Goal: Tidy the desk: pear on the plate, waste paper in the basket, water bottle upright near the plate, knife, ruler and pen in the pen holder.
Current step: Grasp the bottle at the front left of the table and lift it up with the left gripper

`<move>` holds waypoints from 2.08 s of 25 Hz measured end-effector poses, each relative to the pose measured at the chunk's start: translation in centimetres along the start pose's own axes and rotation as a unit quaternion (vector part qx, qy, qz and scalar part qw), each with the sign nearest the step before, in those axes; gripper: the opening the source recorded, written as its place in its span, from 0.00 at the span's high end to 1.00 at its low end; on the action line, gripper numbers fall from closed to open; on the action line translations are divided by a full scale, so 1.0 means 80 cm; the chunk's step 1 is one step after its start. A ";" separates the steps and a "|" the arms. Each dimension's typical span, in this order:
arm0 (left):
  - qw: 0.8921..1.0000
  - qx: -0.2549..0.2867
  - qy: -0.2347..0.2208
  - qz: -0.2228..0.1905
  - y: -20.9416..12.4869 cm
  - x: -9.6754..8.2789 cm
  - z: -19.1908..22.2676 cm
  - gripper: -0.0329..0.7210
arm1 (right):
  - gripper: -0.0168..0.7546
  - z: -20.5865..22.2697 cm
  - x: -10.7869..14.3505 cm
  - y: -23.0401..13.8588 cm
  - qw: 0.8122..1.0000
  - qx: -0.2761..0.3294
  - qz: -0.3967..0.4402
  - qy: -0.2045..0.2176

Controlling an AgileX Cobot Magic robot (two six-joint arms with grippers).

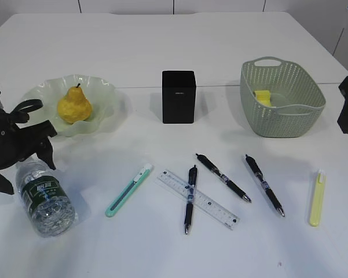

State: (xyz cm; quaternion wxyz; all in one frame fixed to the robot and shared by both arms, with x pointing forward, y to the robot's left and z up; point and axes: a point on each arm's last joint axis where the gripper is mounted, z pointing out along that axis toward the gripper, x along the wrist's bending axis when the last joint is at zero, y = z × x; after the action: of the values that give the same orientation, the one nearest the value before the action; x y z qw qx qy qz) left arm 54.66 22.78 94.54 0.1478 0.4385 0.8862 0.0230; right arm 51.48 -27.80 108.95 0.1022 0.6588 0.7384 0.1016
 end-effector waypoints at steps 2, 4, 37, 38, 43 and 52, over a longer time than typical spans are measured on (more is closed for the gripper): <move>1.000 -0.004 -0.002 -0.006 0.001 -0.001 0.003 0.17 | 0.35 0.000 0.000 0.000 1.000 -0.001 0.000 0.000; 1.000 -0.007 -0.002 -0.005 0.002 -0.001 0.005 0.17 | 0.35 0.000 0.000 0.001 1.000 -0.002 0.000 0.000; 0.999 -0.002 0.034 0.012 0.006 0.006 0.057 0.38 | 0.35 0.000 0.000 0.001 1.000 -0.005 -0.001 0.000; 0.999 -0.002 0.034 0.012 0.006 0.006 0.058 0.39 | 0.35 0.000 0.000 0.001 1.000 -0.005 -0.001 0.000; 0.999 -0.003 0.034 0.013 0.006 0.006 0.057 0.39 | 0.35 0.000 0.000 0.001 1.000 -0.005 -0.001 0.000; 0.999 -0.009 0.028 0.015 0.008 0.005 0.056 0.39 | 0.35 0.000 0.000 0.001 1.000 -0.005 -0.001 0.000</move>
State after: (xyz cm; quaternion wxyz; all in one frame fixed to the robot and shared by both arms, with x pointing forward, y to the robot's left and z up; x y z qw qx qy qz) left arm 56.18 23.06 90.27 0.1269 0.4493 0.8832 0.0452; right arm 51.56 -27.79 108.93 0.1054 0.6578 0.7384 0.1048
